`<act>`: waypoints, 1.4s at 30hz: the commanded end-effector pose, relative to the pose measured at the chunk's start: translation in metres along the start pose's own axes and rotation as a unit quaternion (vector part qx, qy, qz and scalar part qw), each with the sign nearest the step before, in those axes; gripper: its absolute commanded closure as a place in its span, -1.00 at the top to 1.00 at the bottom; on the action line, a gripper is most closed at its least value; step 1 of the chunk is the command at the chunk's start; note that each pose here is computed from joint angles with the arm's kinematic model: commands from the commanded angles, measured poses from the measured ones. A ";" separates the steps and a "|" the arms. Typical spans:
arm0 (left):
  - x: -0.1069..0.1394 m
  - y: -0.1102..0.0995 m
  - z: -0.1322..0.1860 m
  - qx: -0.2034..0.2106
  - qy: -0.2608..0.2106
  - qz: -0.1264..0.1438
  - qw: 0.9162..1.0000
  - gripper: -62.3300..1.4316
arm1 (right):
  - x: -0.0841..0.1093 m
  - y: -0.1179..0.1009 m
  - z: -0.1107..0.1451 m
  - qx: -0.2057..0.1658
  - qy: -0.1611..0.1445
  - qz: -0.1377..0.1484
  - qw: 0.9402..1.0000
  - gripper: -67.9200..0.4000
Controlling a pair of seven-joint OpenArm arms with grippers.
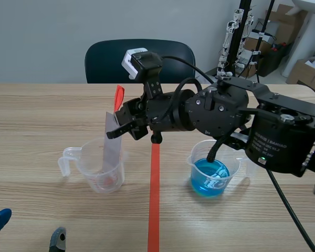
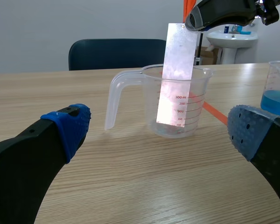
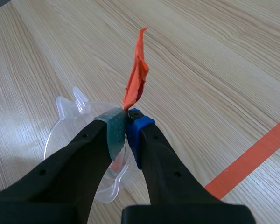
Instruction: Do the redox reaction experiment. lift the metal plate out of the left beaker
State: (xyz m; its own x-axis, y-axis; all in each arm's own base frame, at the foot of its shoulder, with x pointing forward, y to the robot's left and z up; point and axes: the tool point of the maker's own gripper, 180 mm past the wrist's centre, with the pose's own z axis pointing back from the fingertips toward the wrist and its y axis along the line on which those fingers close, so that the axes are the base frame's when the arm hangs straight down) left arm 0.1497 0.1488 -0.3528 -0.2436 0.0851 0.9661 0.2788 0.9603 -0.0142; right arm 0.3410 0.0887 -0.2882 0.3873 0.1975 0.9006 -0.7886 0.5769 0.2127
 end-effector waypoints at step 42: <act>0.009 0.004 0.001 -0.002 -0.021 -0.006 1.000 0.99 | 0.009 0.026 0.002 0.075 -0.007 0.139 0.987 0.24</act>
State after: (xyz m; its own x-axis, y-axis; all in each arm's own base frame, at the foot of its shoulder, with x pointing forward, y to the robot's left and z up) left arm 0.1497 0.1488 -0.3528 -0.2436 0.0851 0.9661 0.2788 0.9603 -0.0142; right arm 0.3168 0.1033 -0.2870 0.1650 0.3460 0.9236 -0.9262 0.3761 0.0246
